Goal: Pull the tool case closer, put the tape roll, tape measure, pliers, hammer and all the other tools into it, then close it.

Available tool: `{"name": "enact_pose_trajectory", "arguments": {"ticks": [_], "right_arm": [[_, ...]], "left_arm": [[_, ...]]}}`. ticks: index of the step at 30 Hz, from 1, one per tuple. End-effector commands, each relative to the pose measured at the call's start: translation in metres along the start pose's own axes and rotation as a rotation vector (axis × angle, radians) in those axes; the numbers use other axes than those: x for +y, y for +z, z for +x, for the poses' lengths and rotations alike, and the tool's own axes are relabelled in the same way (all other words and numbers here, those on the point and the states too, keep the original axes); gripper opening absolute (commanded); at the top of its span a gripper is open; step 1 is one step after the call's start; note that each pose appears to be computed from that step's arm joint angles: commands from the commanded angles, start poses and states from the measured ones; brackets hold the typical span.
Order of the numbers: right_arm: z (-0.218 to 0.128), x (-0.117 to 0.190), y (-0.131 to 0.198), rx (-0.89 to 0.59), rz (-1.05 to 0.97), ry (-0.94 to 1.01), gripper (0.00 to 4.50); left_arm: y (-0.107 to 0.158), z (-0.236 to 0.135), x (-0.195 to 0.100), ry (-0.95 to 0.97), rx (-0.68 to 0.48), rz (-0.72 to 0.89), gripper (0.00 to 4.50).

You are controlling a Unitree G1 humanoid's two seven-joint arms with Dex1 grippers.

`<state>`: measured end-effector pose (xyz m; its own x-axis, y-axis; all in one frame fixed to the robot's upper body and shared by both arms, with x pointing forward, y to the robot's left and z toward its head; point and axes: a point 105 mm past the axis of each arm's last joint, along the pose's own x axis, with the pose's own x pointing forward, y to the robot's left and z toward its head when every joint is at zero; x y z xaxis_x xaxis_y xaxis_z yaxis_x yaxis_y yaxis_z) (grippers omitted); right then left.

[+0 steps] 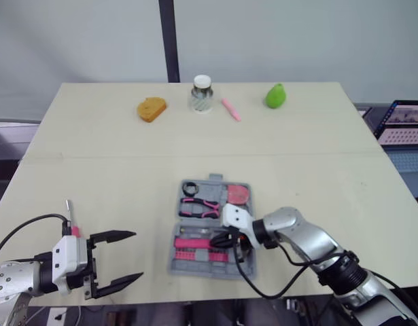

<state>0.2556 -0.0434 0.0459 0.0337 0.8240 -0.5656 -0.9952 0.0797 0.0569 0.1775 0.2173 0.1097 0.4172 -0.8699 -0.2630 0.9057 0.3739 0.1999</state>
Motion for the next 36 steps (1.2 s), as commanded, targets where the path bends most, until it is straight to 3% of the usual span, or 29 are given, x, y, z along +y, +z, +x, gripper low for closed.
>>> {"name": "enact_pose_trajectory", "arguments": {"ticks": [1,18,27,32,36], "right_arm": [[0.007,0.005,-0.065,0.213,0.144,-0.022,0.04],[0.009,0.008,-0.076,0.224,0.156,-0.029,0.04],[-0.009,0.000,-0.016,-0.003,0.053,-0.079,0.04],[-0.043,0.007,0.032,-0.123,-0.018,-0.087,0.04],[-0.071,0.011,0.046,-0.152,-0.060,-0.119,0.04]], "left_arm": [[0.008,0.001,0.000,-0.011,-0.017,0.028,4.50],[0.009,0.002,-0.001,-0.038,-0.016,0.029,4.50],[0.008,0.011,-0.004,-0.060,-0.050,0.004,4.50],[0.008,0.014,-0.003,-0.062,-0.072,-0.028,4.50],[0.011,0.015,0.003,-0.045,-0.079,-0.058,4.50]]}}
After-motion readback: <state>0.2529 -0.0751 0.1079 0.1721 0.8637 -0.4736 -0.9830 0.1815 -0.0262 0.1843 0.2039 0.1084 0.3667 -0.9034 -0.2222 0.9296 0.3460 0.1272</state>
